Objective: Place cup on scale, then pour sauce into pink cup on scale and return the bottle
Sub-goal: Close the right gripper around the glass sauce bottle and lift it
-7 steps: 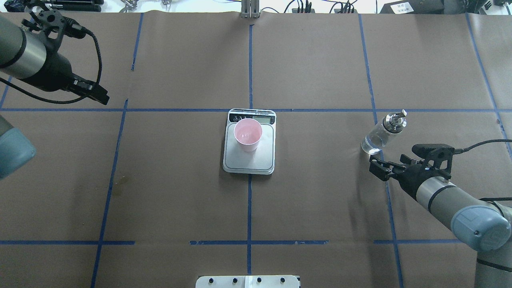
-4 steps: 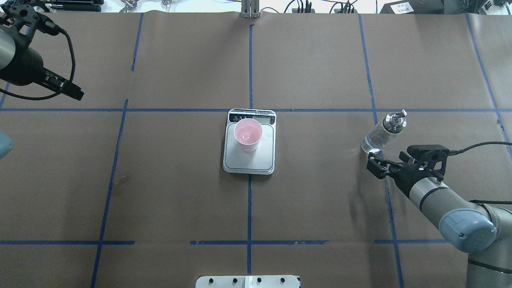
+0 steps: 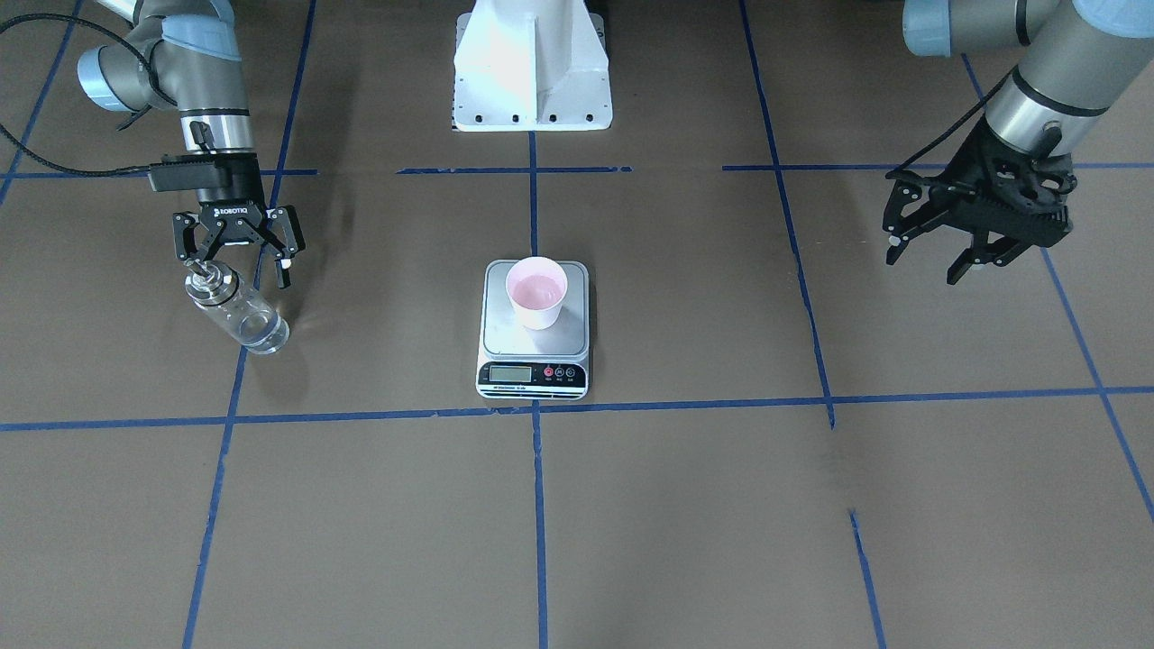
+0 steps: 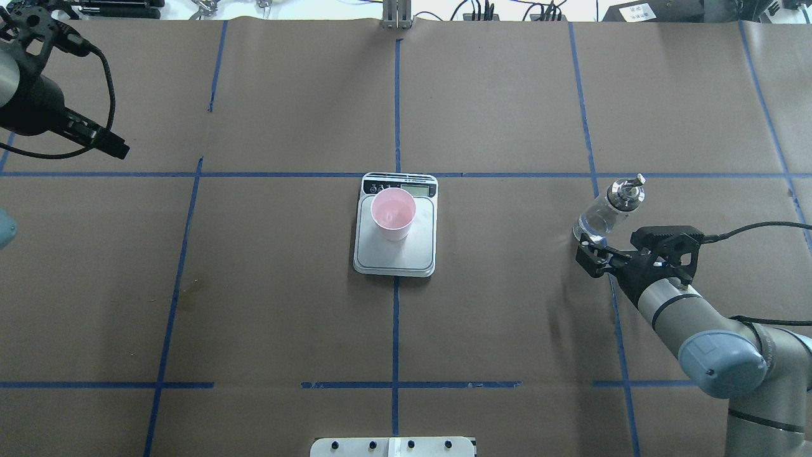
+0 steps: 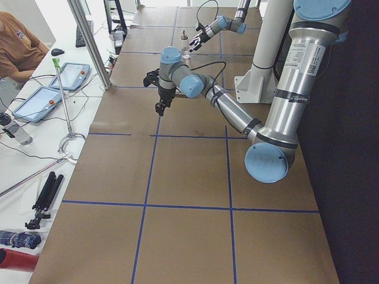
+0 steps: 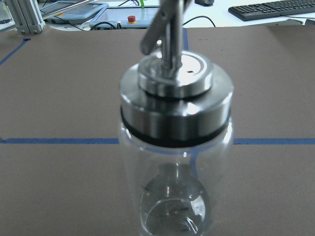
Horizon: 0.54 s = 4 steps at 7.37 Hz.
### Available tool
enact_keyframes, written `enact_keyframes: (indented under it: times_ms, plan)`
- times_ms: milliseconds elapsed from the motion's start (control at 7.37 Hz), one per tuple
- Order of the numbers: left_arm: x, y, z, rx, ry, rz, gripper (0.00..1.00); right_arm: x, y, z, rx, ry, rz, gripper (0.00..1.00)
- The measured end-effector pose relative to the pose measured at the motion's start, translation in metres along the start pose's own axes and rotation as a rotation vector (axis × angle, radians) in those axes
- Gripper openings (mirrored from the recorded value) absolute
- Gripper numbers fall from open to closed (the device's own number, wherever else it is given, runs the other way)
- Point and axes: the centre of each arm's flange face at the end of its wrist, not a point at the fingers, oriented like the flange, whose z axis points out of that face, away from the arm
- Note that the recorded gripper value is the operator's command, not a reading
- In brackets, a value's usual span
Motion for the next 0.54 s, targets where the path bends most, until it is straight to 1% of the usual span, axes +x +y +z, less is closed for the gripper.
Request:
enact_keyframes:
  times_ms: [543]
  plan:
    - [0.0005, 0.0002, -0.0002, 0.000, -0.002, 0.000, 0.73, -0.0026, 0.0014, 0.0058, 0.025, 0.011, -0.004, 1.00]
